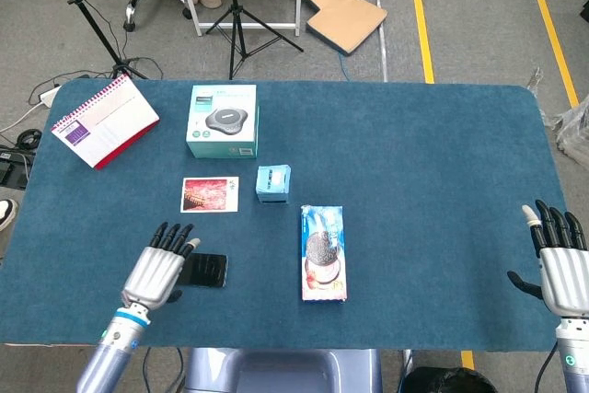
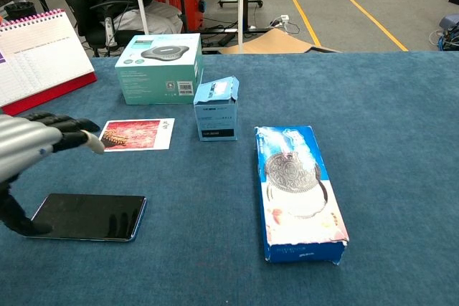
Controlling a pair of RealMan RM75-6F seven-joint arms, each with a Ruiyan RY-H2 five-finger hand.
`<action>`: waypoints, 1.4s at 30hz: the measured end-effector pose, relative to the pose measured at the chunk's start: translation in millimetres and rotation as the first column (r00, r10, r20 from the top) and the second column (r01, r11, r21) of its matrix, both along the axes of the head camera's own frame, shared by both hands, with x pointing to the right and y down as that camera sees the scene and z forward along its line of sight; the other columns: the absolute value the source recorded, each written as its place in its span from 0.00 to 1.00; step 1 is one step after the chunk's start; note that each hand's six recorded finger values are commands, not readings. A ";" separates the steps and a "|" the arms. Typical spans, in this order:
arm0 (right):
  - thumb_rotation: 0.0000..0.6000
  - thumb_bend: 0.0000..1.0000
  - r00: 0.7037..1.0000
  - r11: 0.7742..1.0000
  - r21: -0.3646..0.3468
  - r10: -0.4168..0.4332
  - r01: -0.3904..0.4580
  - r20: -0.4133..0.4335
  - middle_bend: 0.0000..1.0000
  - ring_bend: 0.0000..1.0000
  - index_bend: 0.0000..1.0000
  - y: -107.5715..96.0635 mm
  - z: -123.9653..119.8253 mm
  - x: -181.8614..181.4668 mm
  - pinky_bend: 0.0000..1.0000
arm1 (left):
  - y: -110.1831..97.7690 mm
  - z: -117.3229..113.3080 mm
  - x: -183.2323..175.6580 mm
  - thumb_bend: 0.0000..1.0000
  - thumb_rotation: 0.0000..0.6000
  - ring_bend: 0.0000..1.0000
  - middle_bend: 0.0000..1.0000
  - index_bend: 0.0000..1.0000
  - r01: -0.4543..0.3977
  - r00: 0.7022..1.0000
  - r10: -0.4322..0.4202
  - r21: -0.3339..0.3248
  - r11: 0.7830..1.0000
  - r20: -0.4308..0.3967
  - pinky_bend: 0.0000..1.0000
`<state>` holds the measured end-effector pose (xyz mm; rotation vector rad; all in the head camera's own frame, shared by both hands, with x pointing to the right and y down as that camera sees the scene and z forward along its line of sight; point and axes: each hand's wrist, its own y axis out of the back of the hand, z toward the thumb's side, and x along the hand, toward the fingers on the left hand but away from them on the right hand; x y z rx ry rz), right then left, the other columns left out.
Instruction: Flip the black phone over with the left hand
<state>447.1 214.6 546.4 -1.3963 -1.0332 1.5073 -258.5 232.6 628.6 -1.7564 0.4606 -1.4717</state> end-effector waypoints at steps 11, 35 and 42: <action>1.00 0.00 1.000 1.000 -0.005 0.002 -0.002 -0.003 0.00 0.00 0.00 0.3 1.0 0.4 0.00 | -3.4 24.1 37.5 0.07 1.00 0.00 0.13 0.21 -0.007 1.000 0.008 -0.051 0.999 0.010 0.00; 1.00 0.00 1.000 1.000 -0.020 0.005 -0.005 -0.015 0.00 0.00 0.01 0.7 6.0 0.4 0.00 | 4.4 58.5 51.6 0.11 1.00 0.00 0.16 0.23 -0.039 0.998 0.041 -0.042 0.998 0.053 0.00; 1.00 0.00 1.000 1.000 -0.024 0.004 -0.004 -0.018 0.00 0.00 0.01 1.4 7.0 -0.5 0.00 | 6.1 64.9 59.4 0.13 1.00 0.00 0.19 0.23 -0.068 0.995 0.070 -0.028 0.997 0.075 0.00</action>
